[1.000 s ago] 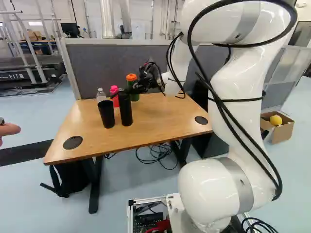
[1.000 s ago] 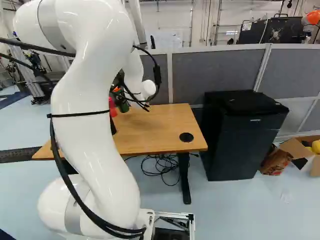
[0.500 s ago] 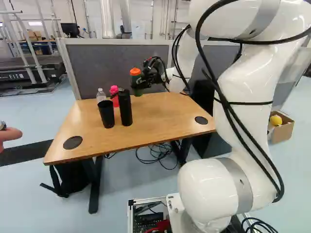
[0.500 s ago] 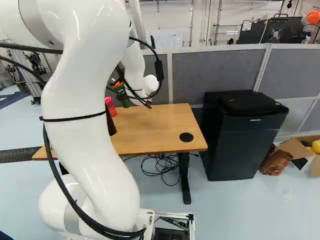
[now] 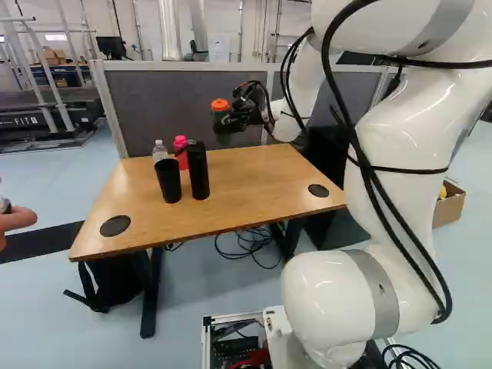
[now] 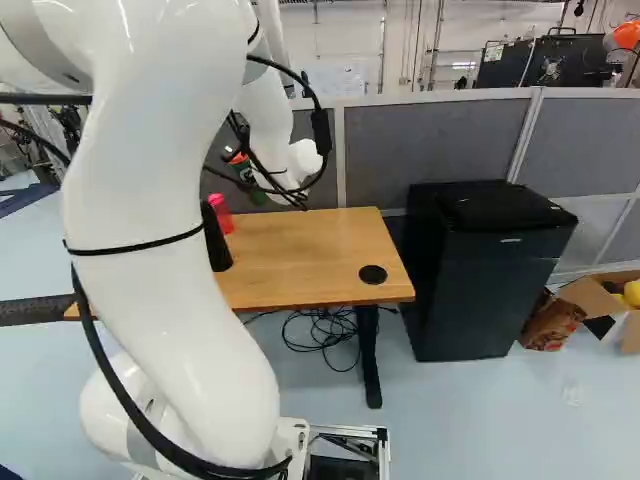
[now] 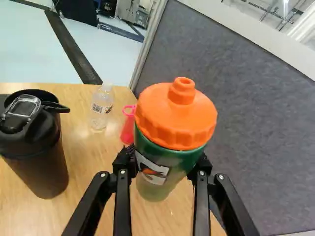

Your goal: Pick up the green bottle from the table

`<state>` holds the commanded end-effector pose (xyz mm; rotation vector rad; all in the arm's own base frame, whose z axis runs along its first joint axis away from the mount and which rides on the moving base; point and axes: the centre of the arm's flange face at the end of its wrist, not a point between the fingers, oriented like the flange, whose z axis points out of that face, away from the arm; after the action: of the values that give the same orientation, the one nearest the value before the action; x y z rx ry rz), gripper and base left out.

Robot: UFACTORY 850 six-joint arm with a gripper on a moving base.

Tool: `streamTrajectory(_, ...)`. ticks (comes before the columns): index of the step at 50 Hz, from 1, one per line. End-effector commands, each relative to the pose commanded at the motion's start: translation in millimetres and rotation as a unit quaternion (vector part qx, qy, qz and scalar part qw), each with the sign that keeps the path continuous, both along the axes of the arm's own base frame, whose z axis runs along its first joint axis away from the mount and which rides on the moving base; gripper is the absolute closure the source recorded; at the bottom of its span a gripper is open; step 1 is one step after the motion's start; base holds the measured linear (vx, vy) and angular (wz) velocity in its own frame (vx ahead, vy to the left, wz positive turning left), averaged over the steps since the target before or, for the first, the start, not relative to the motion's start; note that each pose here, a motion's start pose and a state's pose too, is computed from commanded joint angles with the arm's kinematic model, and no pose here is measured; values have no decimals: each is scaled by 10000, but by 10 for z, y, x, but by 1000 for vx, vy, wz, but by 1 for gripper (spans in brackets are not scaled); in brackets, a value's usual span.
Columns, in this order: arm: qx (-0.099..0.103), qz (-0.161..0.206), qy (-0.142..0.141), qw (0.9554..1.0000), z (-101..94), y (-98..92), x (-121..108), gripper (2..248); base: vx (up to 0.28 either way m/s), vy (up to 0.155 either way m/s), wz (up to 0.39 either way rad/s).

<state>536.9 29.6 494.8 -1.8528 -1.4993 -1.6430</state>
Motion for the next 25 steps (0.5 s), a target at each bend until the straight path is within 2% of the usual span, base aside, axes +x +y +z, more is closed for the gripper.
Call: streamTrajectory(25, 0, -213, -5, 9998, 29, -216, -102, 137, 0, 0, 0)
